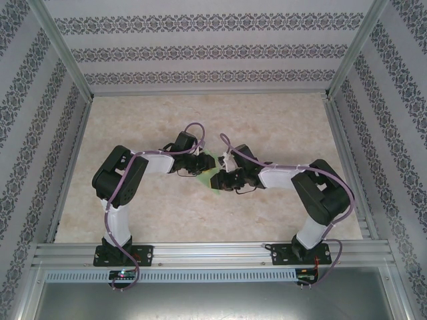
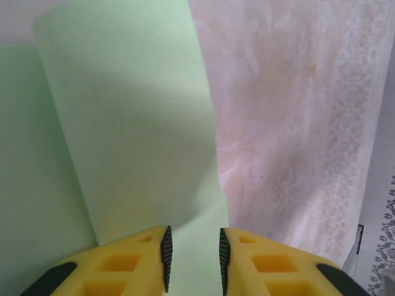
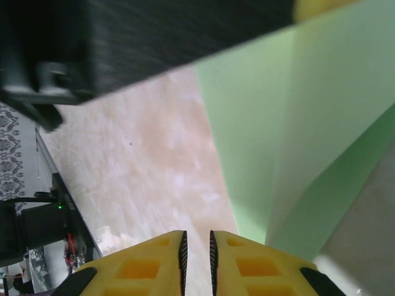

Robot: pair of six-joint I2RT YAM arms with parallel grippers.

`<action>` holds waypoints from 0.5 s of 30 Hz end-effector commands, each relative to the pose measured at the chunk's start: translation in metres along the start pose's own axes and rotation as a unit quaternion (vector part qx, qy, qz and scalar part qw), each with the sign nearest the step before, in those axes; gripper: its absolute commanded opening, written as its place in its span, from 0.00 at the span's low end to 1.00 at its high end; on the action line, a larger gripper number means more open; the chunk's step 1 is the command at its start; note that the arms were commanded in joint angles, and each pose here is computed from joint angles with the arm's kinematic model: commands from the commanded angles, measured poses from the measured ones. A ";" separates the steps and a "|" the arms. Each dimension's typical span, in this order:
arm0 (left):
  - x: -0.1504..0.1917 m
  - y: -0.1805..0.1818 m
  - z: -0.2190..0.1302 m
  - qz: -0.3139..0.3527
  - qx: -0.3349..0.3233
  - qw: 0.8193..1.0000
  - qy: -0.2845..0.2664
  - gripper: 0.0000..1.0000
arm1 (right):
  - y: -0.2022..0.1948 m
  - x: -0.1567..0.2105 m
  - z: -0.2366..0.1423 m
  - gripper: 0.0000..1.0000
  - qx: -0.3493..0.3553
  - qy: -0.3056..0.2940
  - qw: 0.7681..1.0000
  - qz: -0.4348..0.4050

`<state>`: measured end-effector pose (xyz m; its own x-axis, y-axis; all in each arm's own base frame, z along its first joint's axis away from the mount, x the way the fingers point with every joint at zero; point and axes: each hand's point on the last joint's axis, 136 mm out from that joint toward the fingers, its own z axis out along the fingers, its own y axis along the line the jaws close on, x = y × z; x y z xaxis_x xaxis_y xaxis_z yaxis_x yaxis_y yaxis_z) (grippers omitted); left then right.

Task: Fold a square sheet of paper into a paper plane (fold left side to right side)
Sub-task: Fourth fold the wing at the center of the table.

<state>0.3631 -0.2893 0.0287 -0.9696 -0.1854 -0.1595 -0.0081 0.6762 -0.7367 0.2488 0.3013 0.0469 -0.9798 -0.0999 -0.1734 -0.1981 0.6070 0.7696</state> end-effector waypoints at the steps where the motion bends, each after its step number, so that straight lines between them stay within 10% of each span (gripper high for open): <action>1: 0.022 0.036 0.005 -0.032 -0.061 0.997 0.022 0.31 | 0.003 -0.007 0.003 0.20 0.000 -0.003 1.000 -0.010; 15: 0.021 0.034 0.005 -0.030 -0.061 0.997 0.021 0.31 | -0.020 0.009 0.008 0.20 0.042 0.022 0.999 0.001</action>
<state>0.3631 -0.2893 0.0287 -0.9696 -0.1852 -0.1598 -0.0077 0.6762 -0.7367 0.2446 0.2952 0.0319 -0.9828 -0.1120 -0.1470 -0.1845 0.6456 0.7410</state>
